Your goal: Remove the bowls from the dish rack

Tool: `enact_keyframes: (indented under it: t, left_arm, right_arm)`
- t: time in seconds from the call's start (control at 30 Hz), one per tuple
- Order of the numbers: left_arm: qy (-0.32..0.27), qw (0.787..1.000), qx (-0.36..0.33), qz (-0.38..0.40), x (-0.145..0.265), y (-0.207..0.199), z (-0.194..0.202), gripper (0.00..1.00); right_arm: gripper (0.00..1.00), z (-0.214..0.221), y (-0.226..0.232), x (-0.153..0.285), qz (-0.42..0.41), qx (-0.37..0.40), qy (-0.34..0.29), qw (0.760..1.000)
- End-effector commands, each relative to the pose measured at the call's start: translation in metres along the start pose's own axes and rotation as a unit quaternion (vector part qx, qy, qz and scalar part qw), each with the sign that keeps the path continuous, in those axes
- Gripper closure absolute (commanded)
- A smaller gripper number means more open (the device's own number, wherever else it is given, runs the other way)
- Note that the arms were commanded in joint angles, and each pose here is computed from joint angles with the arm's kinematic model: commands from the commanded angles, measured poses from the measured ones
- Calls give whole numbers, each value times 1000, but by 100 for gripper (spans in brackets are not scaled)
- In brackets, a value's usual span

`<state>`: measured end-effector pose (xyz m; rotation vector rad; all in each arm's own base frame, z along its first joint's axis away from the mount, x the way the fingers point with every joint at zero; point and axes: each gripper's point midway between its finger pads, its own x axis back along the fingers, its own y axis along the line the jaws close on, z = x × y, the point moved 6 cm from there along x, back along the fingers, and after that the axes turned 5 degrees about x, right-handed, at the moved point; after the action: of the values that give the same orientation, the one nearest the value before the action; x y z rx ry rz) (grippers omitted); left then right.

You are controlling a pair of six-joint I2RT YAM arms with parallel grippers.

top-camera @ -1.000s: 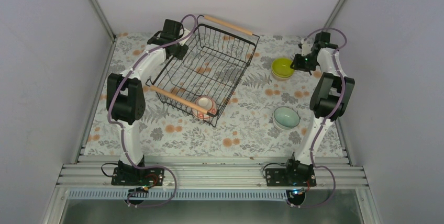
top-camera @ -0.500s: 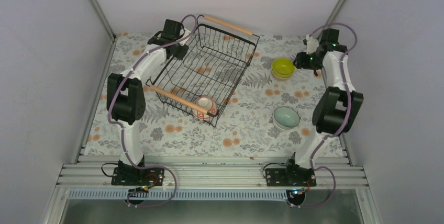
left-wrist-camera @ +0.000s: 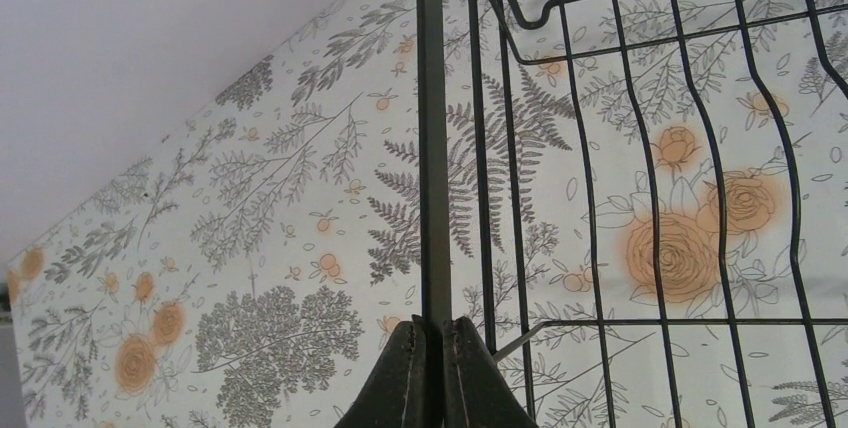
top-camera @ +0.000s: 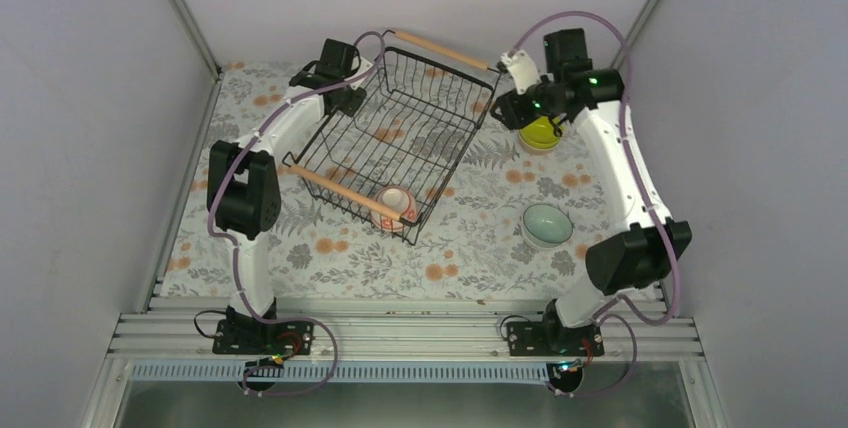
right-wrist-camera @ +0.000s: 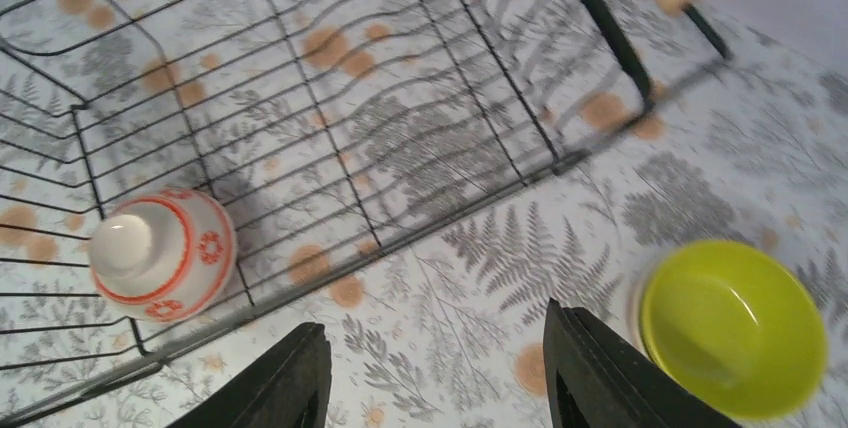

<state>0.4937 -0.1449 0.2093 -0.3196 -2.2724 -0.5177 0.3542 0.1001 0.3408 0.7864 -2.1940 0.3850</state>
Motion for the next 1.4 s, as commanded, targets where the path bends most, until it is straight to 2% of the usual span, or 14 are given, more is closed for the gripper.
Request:
enact_keyframes:
  t: [0.0, 0.13, 0.27, 0.57, 0.97, 1.13, 1.37]
  left_arm:
    - [83, 995, -47, 40, -16, -32, 37, 98]
    - [82, 995, -51, 39, -17, -36, 36, 98]
    - [80, 994, -55, 40, -18, -39, 35, 98]
    - [86, 994, -57, 36, -26, -40, 37, 98]
    - [85, 994, -55, 37, -26, -40, 35, 98]
    - [86, 994, -55, 39, -26, -41, 36, 98]
    - [88, 994, -57, 39, -28, -42, 38, 98]
  right_arm:
    - [48, -17, 39, -19, -59, 55, 32, 996]
    - [48, -18, 82, -59, -65, 120, 82, 987]
    - [48, -14, 132, -85, -109, 173, 112, 972]
    - [48, 26, 197, -115, -145, 266, 179, 936]
    - [45, 53, 216, -168, -124, 304, 245, 912]
    - [42, 49, 212, -190, -90, 307, 242, 916]
    - [37, 47, 224, -191, -133, 308, 244, 910]
